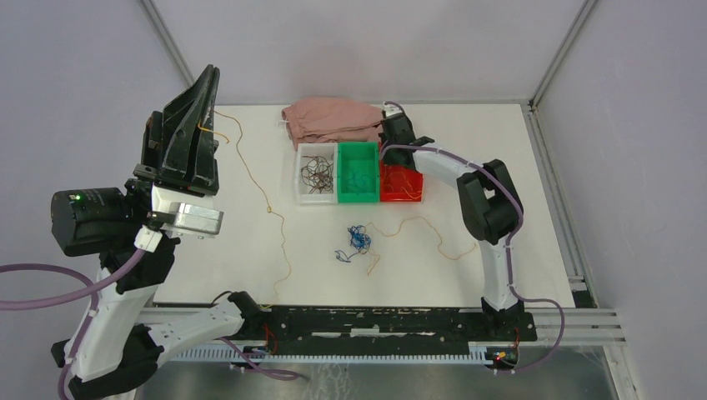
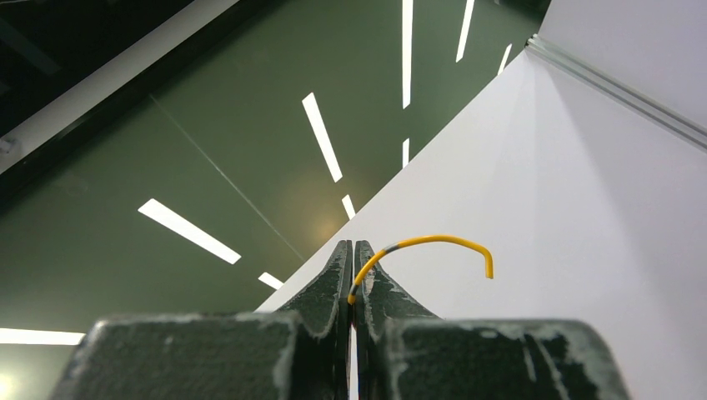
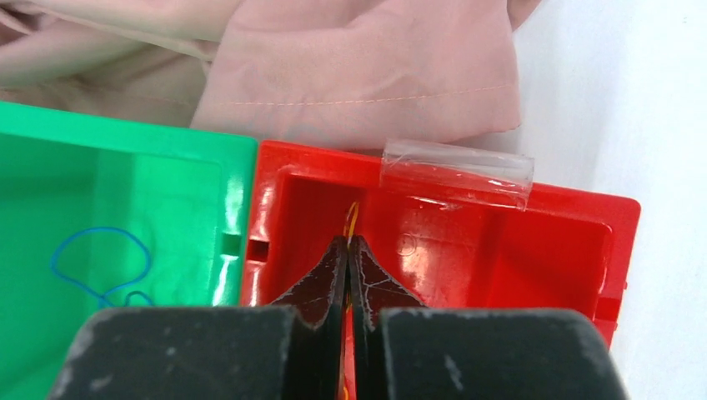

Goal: Untangle the cables
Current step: Place the cable in the bin.

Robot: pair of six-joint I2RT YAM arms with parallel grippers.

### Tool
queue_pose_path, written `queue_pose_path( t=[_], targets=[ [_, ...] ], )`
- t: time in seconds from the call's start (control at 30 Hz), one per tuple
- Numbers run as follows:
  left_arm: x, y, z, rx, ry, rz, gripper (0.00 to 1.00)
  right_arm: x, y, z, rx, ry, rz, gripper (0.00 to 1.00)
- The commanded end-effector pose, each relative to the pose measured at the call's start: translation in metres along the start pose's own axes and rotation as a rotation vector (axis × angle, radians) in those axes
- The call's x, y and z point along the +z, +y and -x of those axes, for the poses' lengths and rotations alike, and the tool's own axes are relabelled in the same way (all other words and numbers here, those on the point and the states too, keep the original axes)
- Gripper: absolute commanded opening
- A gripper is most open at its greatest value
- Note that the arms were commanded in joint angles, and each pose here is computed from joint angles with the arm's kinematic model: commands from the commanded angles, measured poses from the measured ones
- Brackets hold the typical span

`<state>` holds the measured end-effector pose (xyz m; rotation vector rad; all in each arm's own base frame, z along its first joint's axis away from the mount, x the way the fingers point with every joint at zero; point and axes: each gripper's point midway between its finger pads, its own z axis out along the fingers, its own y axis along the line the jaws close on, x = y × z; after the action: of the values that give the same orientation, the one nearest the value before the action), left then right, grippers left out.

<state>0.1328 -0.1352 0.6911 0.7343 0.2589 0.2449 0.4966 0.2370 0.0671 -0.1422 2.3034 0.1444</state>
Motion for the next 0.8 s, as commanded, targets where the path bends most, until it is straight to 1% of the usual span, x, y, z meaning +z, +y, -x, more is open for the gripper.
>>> queue_pose_path(
  t=[0.0,0.07,0.2,0.27,0.47,0.57,0.67,0.77],
  targets=[
    [0.0,0.006,0.004,0.014,-0.013,0.018,0.03,0.0,-0.016,0.01,-0.049,-0.002,-0.1,0.08],
    [0.0,0.008,0.004,0.014,-0.014,0.02,0.03,-0.006,-0.02,0.013,-0.052,-0.011,-0.118,0.23],
    [0.0,0.006,0.004,0.013,-0.014,0.017,0.03,-0.028,-0.02,0.03,-0.038,-0.067,-0.103,0.46],
    [0.0,0.006,0.004,0.012,-0.015,0.016,0.03,-0.041,-0.018,0.044,-0.029,-0.099,-0.09,0.54],
    [0.001,0.007,0.004,0.009,-0.016,0.019,0.03,-0.078,-0.018,0.071,-0.012,-0.15,-0.074,0.68],
    [0.002,0.007,0.004,0.01,-0.014,0.02,0.03,-0.093,-0.023,0.072,-0.002,-0.14,-0.088,0.71],
    [0.001,0.008,0.003,0.008,-0.01,0.02,0.03,-0.107,-0.036,0.061,0.022,-0.116,-0.136,0.72],
    [0.002,0.005,0.001,0.0,-0.001,0.013,0.03,-0.124,-0.045,0.038,0.064,-0.082,-0.138,0.76]
  ],
)
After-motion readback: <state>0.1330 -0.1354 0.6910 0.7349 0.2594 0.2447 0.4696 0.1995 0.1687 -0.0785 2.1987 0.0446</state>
